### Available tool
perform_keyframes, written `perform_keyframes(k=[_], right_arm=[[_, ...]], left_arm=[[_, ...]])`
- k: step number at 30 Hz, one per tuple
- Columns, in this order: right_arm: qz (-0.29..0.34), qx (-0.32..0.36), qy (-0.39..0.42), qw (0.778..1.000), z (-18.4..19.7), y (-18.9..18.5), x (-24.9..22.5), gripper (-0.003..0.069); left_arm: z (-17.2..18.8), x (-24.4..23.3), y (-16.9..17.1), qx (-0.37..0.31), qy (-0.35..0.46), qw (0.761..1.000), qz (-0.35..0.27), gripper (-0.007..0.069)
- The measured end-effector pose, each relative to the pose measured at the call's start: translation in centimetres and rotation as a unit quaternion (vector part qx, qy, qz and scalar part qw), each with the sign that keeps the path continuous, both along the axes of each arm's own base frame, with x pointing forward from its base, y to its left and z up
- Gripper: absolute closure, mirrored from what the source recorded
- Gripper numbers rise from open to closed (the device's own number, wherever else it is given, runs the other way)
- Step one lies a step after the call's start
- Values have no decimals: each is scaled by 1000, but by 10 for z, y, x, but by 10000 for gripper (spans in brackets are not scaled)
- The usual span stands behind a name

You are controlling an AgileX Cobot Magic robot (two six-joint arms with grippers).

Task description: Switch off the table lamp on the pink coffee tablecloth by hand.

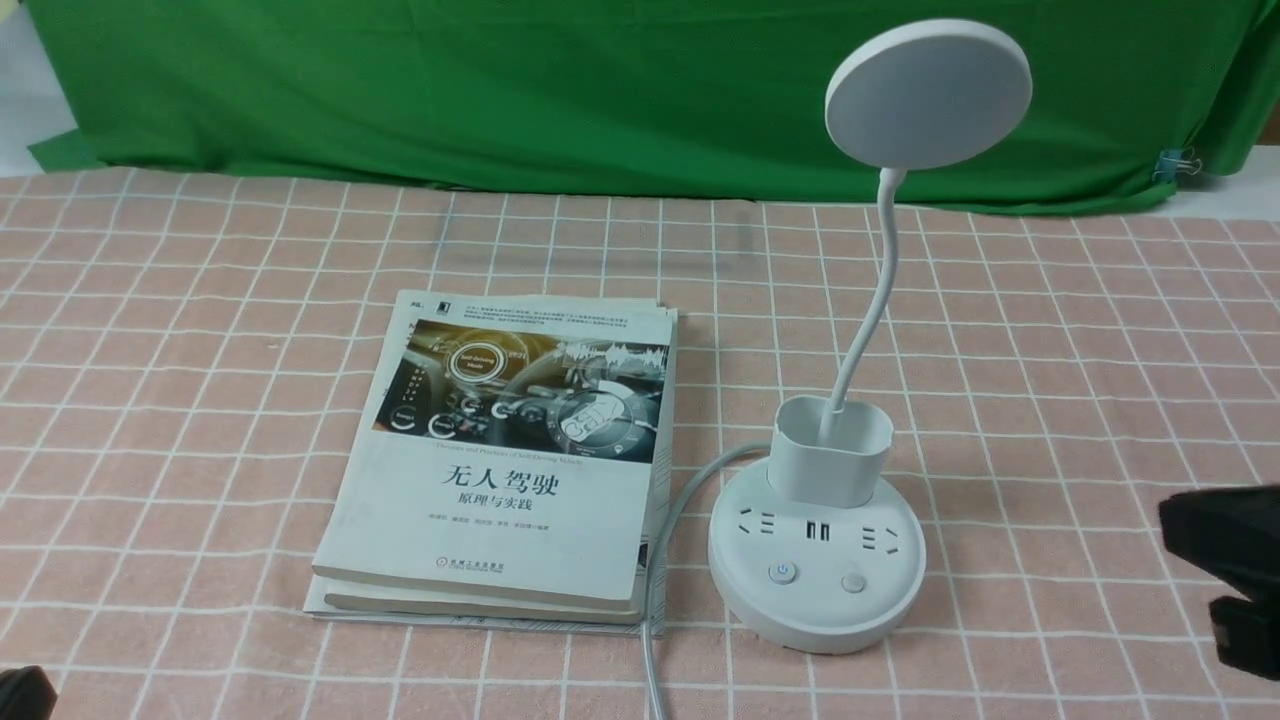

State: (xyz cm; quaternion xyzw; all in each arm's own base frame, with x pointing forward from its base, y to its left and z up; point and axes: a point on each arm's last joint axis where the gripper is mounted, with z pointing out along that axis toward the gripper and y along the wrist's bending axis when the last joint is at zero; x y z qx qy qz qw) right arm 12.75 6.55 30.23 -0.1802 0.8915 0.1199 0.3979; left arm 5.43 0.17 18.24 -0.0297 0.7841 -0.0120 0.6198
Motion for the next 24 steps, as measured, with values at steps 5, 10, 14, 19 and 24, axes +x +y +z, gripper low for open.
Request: perform_keyframes(k=[5, 10, 14, 19, 24], right_arm=[[-92, 34, -95, 991, -57, -35, -28, 620], [-129, 46, -155, 978, -102, -49, -55, 618], [-140, 42, -192, 970, -123, -54, -67, 619], [-144, 39, -200, 968, -125, -56, -74, 619], [-138, 19, -199, 970, -127, -57, -76, 615]], left_arm=[[0, 0, 0, 0, 0, 1000, 0, 619], [0, 0, 0, 0, 0, 1000, 0, 619], [0, 0, 0, 0, 0, 1000, 0, 619], [0, 0, 0, 0, 0, 1000, 0, 619], [0, 0, 0, 0, -1, 1000, 0, 619]])
